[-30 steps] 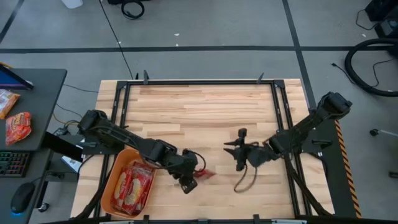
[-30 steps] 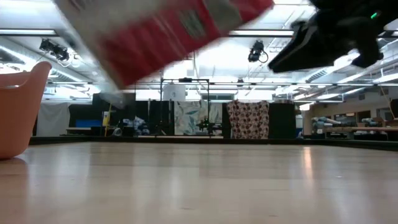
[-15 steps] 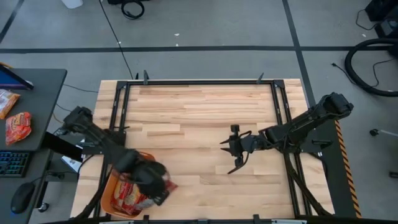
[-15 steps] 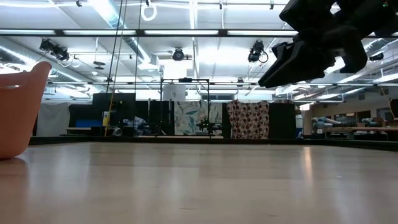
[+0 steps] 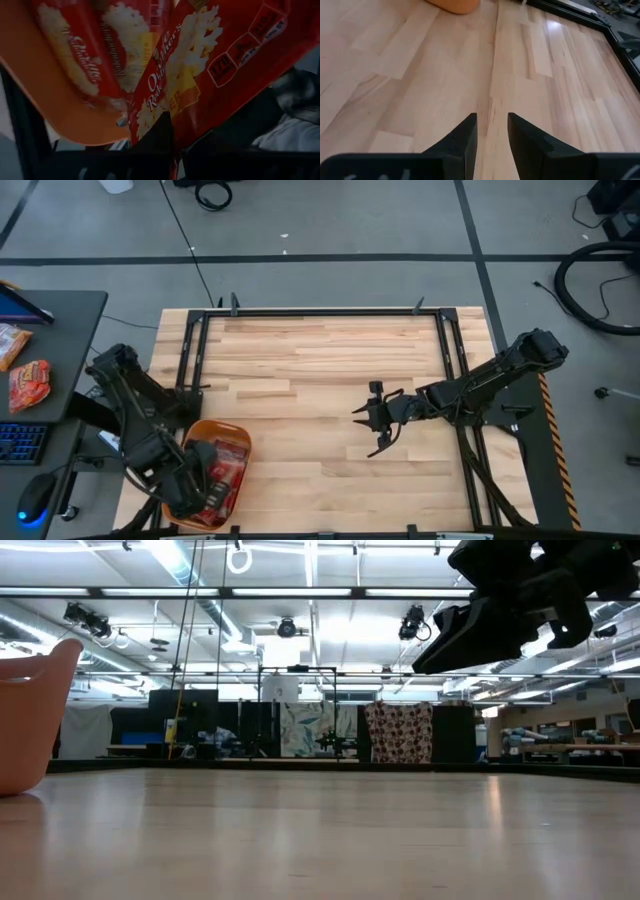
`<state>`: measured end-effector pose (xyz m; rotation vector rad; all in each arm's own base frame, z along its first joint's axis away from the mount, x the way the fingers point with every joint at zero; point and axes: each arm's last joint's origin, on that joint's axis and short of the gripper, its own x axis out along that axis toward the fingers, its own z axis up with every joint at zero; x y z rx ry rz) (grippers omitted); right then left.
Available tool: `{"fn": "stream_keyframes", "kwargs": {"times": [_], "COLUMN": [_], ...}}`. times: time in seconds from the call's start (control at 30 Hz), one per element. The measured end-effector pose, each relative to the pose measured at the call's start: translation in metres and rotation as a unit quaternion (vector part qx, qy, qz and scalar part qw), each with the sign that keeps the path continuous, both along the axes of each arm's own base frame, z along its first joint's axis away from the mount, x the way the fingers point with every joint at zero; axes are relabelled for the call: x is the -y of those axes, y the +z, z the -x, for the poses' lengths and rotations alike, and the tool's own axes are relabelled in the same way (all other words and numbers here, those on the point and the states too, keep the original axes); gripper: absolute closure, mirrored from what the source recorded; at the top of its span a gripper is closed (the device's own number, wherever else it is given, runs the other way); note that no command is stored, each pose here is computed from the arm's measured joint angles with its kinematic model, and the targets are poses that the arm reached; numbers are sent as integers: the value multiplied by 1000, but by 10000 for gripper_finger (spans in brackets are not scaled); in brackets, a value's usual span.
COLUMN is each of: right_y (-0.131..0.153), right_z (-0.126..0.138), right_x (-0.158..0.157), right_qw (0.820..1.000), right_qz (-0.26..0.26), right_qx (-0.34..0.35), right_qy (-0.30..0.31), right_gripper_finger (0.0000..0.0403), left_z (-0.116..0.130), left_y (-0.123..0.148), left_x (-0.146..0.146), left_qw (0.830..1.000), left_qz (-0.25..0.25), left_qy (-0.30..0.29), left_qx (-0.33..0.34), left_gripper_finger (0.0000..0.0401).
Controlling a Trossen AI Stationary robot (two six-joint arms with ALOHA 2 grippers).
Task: Sort popcorn bags into baskets
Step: Put the popcorn bag into the orange bin, then return to Home Position
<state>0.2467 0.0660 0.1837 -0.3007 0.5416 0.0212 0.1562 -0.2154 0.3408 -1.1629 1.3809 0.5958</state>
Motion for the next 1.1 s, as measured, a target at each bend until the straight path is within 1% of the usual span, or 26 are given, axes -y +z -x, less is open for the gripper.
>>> {"fn": "stream_keyframes", "kwargs": {"times": [0.07, 0.17, 0.23, 0.33, 0.37, 0.6, 0.73, 0.83, 0.93, 1.0, 1.1], "right_y": [0, 0, 1, 1, 1, 1, 1, 1, 1, 1, 1], "right_z": [0, 0, -1, -1, -1, -1, -1, -1, -1, -1, -1], "right_x": [0, 0, 0, 0, 0, 0, 0, 0, 0, 0, -1], "right_qw": [1000, 1000, 1000, 1000, 1000, 1000, 1000, 1000, 1000, 1000, 1000], "right_qz": [0, -1, -2, -2, -2, -2, -2, -2, -2, -2, -9], "right_qx": [0, 3, 5, 5, 5, 5, 5, 5, 5, 5, 5], "right_qy": [0, 0, 0, 0, 0, 0, 0, 0, 0, 1, 16], "right_gripper_finger": [290, 290, 290, 290, 290, 290, 290, 290, 290, 290, 290], "left_z": [4, 12, 19, 28, 28, 10, 4, 1, 0, 0, -4], "left_y": [0, -2, -4, -5, -5, -15, -23, -28, -31, -31, -31], "left_x": [2, -1, -7, -15, -17, -18, -13, -9, -6, -6, -9], "left_qw": [1000, 998, 993, 985, 983, 978, 975, 973, 971, 973, 975], "left_qz": [4, -6, -32, -84, -95, -112, -125, -129, -127, -127, -139], "left_qy": [2, 6, 10, 35, 44, 77, 72, 64, 49, 33, 29], "left_qx": [-10, -65, -109, -148, -152, -161, -169, -182, -194, -192, -173], "left_gripper_finger": [378, 378, 378, 378, 378, 368, 354, 331, 300, 281, 260]}}
